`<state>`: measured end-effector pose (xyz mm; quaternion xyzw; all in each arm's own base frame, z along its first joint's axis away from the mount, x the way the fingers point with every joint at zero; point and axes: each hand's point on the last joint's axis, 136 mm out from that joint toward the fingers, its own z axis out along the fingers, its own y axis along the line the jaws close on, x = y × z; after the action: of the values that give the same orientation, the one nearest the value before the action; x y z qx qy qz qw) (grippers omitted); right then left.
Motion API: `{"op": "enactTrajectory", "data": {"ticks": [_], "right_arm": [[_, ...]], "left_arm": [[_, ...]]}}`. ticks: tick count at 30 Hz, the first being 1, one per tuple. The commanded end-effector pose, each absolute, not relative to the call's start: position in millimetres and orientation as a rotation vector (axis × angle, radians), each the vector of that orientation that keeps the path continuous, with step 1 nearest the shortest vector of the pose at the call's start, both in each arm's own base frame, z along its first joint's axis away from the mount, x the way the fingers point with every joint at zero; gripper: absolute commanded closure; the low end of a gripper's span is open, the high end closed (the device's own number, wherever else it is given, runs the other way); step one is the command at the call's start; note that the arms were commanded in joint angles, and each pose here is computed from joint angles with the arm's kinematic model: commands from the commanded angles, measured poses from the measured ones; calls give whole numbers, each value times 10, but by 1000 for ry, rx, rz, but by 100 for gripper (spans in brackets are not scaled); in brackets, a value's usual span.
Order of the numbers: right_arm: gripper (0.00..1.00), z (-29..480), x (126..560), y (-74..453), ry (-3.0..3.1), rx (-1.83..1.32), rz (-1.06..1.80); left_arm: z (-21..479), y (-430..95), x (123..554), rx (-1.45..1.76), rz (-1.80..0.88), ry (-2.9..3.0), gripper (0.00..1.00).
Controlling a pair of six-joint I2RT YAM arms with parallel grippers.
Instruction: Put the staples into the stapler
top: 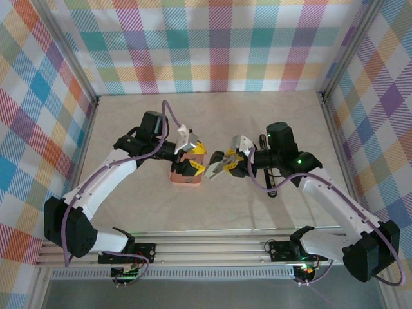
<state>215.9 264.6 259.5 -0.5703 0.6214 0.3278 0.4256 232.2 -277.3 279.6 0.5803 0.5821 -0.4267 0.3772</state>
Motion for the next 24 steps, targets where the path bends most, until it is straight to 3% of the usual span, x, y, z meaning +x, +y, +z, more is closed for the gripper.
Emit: {"op": "enactTrajectory", "data": {"ticks": [1,24], "right_arm": [[95,2760,2126,2741,1437,-1503,752],[94,2685,2116,2973,1419,-1586,717]], "left_arm": [[2848,-2783,2304,1507,-1068,1499,34],[2685,-3004,2136,1673,-1086,1499,43]]}}
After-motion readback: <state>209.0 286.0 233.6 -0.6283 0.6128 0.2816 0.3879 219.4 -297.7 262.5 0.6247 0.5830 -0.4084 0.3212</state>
